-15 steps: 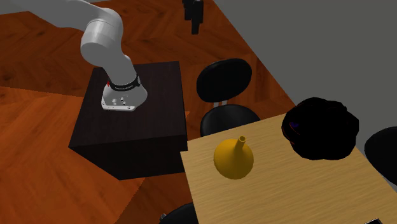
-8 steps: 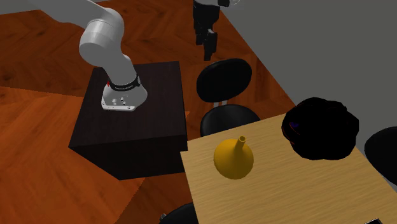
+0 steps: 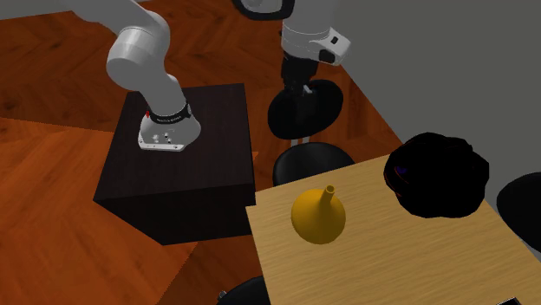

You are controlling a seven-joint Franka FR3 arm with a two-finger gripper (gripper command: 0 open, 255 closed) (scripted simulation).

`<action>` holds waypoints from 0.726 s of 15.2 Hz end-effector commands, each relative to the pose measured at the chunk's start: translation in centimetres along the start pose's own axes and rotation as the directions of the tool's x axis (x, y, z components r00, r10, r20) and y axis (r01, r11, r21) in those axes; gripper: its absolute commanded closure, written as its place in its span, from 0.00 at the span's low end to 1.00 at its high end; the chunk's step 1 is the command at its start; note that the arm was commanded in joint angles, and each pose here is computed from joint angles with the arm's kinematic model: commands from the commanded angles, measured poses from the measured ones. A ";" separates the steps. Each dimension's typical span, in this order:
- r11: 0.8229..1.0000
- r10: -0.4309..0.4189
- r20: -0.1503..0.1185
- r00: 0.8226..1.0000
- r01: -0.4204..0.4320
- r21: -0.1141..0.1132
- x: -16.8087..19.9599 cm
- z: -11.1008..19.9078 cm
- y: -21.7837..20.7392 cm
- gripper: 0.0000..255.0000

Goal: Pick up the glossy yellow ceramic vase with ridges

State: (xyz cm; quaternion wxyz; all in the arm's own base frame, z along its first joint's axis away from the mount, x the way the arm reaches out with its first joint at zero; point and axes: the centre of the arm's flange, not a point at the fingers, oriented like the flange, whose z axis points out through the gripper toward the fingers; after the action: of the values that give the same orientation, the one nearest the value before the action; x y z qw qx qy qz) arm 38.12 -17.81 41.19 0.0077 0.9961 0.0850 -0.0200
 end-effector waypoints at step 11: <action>1.000 -0.005 -0.029 1.000 0.005 0.002 3.1 9.0 12.7 0.00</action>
State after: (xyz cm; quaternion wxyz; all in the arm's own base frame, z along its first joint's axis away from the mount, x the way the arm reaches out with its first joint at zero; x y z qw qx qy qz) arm 42.77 -28.88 32.85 0.0051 0.9962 0.0869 -0.0072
